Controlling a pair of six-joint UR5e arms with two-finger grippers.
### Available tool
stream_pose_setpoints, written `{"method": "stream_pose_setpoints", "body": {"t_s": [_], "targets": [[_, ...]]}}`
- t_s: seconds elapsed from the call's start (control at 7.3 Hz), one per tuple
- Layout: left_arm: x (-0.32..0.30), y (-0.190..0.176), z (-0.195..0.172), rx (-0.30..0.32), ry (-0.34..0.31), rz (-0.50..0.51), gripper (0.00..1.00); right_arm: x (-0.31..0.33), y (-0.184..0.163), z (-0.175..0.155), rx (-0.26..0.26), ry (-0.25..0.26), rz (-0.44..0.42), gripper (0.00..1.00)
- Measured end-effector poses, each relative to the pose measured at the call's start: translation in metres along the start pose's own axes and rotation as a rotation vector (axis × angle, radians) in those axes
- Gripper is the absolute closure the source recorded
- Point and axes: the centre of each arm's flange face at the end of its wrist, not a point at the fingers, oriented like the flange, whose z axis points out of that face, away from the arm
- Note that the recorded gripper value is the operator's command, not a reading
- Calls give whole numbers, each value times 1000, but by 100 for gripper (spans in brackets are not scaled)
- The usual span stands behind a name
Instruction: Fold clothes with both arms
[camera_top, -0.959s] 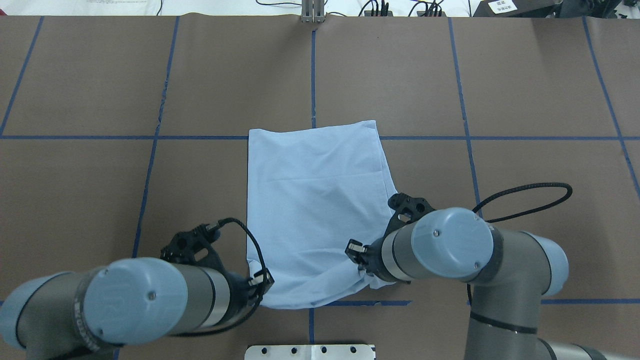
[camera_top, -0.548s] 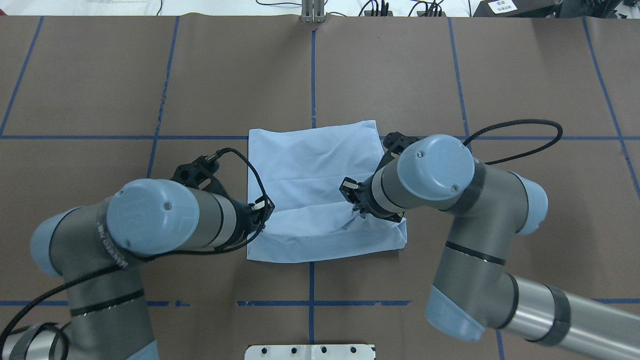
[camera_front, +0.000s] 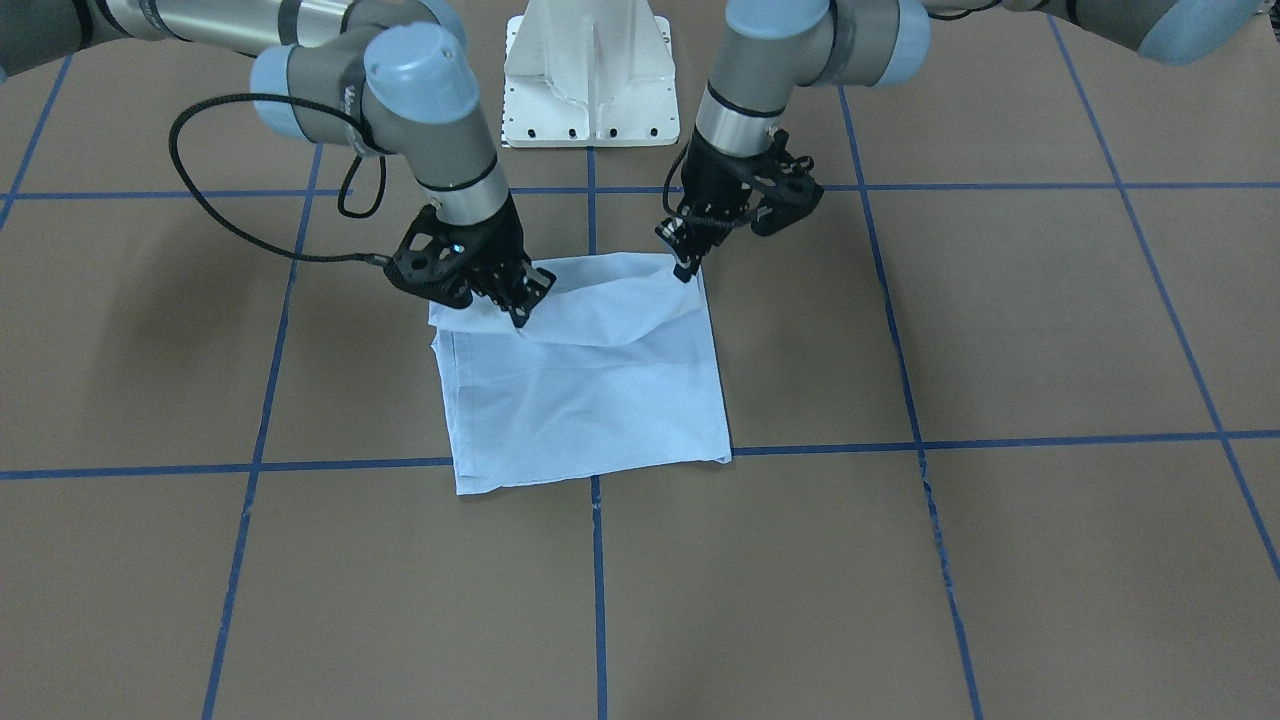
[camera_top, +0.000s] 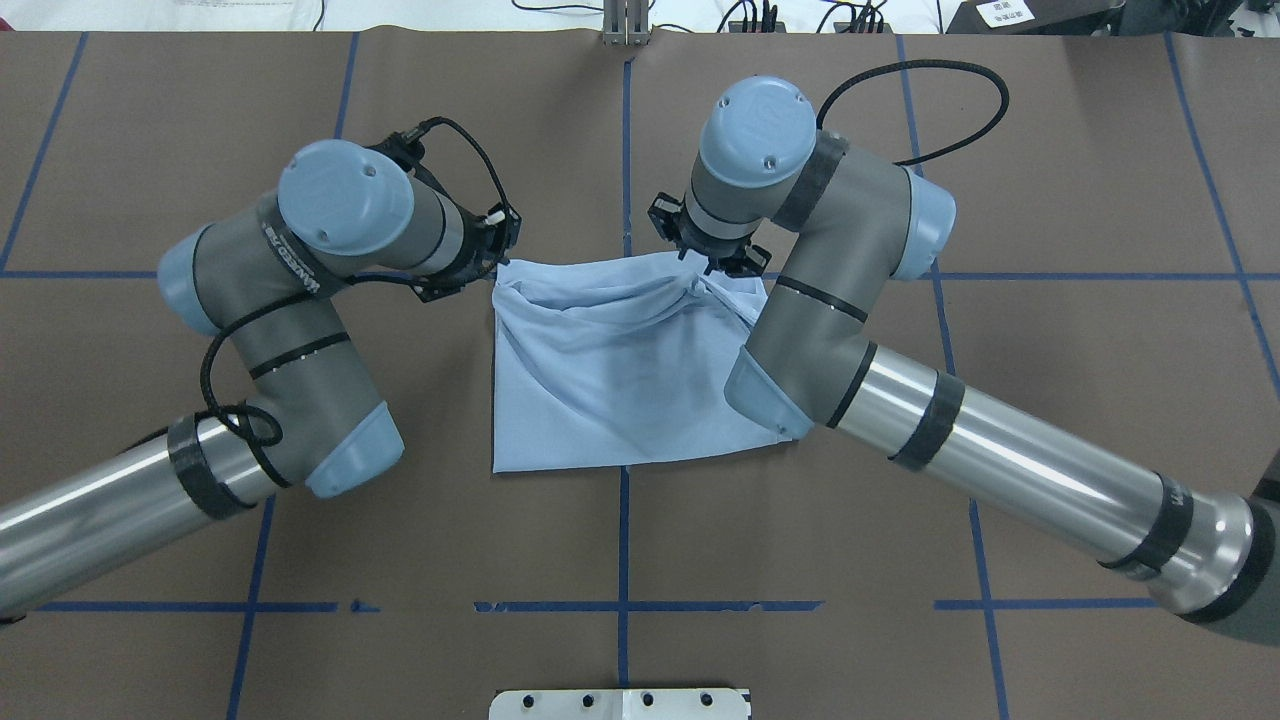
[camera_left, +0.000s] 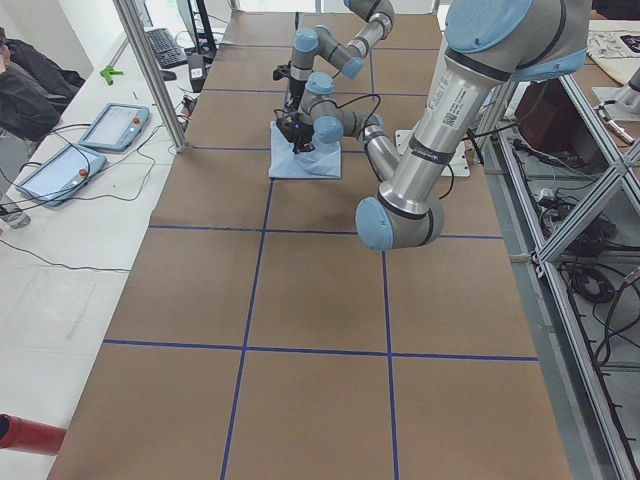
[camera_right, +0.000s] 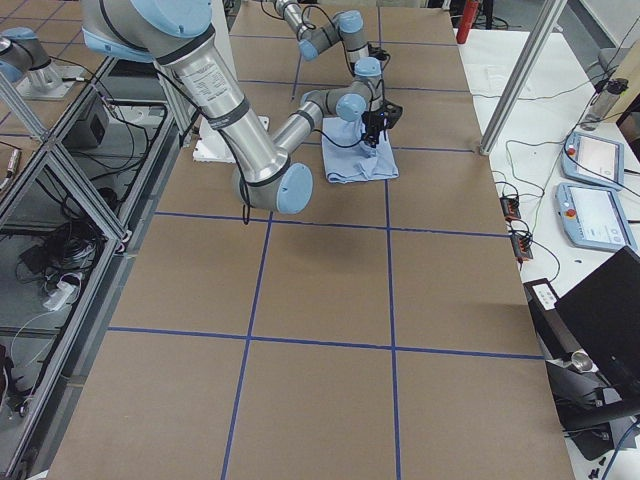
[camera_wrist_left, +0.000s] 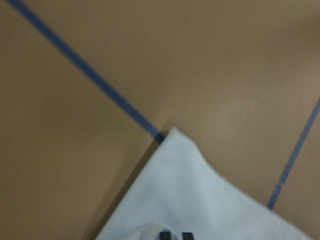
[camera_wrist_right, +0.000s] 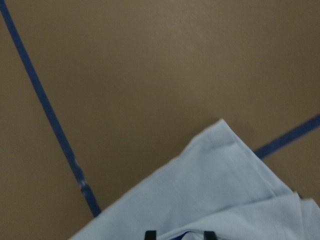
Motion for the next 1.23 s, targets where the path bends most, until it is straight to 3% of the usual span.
{"method": "stream_pose_setpoints", "body": {"t_s": [0.27,0.55,0.82,0.96,1.23], "targets": [[2,-42,0,3,10,67,0,0,-43,1,-11,-20,-45,0],[4,-60,-18,-70,18,98,0,12,-35,7,-74,5,-76,0],[-4,-81,-36,-86,29,155,0,22,-2,6,-74,102,-188,0],[-21,-105,-46,-74,23,219,0,27,-4,-14,-69,146,-279,0],[-81,-187,-76,-49,-19,405,0,63,-71,-76,-69,216,-457,0]]}}
